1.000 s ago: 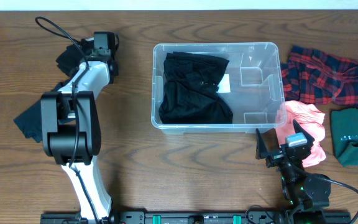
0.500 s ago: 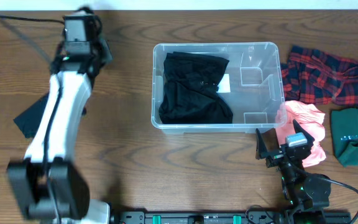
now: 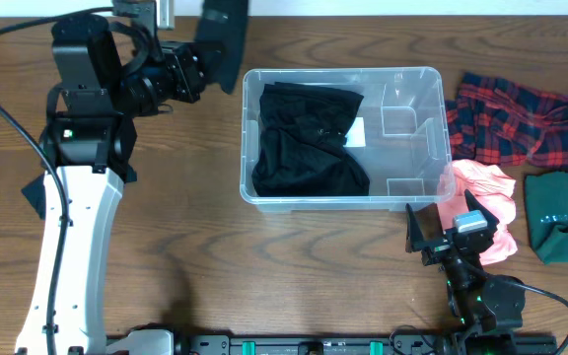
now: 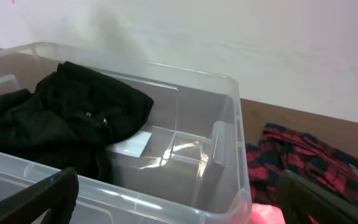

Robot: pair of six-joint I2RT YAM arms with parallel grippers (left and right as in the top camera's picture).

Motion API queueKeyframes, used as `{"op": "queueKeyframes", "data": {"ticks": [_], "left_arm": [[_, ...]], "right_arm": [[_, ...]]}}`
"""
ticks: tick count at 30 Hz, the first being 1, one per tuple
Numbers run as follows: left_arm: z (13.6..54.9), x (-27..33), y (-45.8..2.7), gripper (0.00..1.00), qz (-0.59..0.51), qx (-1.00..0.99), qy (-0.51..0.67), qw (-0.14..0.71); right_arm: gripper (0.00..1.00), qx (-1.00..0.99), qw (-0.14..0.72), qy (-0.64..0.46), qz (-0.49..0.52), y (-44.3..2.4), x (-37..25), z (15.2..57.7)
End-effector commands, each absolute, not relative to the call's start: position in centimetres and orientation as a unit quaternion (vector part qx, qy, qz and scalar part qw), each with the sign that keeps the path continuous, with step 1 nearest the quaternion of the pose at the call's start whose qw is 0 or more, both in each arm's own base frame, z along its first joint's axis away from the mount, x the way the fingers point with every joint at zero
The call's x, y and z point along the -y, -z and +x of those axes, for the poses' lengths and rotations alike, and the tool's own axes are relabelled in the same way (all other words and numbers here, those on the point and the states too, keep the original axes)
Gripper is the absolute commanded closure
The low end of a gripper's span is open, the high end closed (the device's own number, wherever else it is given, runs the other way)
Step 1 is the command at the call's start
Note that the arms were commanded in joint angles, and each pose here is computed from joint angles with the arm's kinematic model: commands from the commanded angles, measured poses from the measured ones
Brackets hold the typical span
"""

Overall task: Pack container
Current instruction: 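Lift the taped black roll and carry it over the container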

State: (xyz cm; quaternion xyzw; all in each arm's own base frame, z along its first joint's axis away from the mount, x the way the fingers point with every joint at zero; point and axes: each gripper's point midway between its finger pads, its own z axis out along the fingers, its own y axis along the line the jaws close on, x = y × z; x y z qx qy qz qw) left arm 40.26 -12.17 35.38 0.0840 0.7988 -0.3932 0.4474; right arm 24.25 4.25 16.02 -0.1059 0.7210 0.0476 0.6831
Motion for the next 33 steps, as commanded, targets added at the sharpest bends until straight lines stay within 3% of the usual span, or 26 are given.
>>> {"op": "queueKeyframes", "data": {"ticks": [1,9,13,23,33], "left_arm": [[38.3,14.4,-36.3,0.94,0.109,-0.775,0.485,0.391],[38.2,16.7,-35.0,0.94,0.108,-0.779,0.508,0.351],[37.5,20.1,-34.8,0.94,0.187,-0.765,0.491,0.372],[37.3,25.9,-31.2,0.94,0.391,-0.740,0.281,0.469],[37.0,29.9,-24.2,0.94,0.618,-0.631,0.126,0.452]], "right_arm": [[0.01,-0.721,0.684,-0.039,-0.103,-16.0,-3.9,24.3],[0.01,-0.721,0.684,-0.039,-0.103,-16.0,-3.9,24.3],[0.01,-0.721,0.684,-0.039,-0.103,-16.0,-3.9,24.3],[0.01,-0.721,0.684,-0.039,-0.104,-16.0,-3.9,24.3],[0.01,-0.721,0.684,-0.039,-0.103,-16.0,-3.9,24.3]]}}
